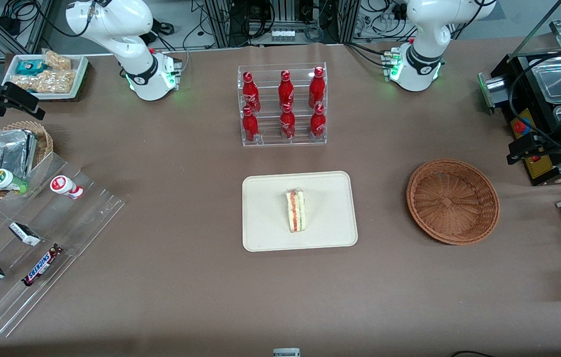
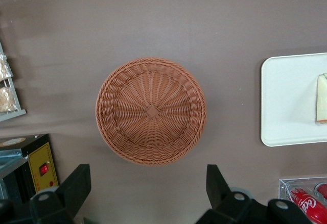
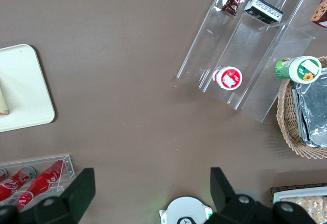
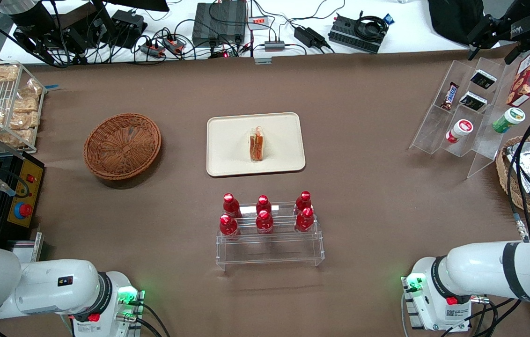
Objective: Place sandwich from basket to tray
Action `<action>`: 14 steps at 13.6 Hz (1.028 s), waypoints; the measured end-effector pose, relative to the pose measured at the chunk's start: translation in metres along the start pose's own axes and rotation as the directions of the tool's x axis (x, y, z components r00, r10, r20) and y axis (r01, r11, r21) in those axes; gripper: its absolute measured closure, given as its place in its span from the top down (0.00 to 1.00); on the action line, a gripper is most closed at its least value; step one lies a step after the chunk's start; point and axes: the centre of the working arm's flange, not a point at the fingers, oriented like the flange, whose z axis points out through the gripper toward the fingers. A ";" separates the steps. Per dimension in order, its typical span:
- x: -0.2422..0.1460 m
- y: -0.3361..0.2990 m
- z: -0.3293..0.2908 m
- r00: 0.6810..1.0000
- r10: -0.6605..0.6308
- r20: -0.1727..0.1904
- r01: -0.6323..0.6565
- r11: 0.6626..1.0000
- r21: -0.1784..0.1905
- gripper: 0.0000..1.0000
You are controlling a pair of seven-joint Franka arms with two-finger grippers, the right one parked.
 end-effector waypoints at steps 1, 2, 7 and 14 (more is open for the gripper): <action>0.001 0.004 0.000 1.000 0.007 -0.003 -0.007 1.000 0.000 1.00; 0.001 0.007 0.001 1.000 0.015 -0.002 -0.015 1.000 0.000 1.00; -0.002 0.018 0.002 0.997 -0.078 0.023 0.078 0.997 0.001 1.00; -0.008 0.028 -0.009 0.997 -0.072 0.023 0.072 0.997 0.002 1.00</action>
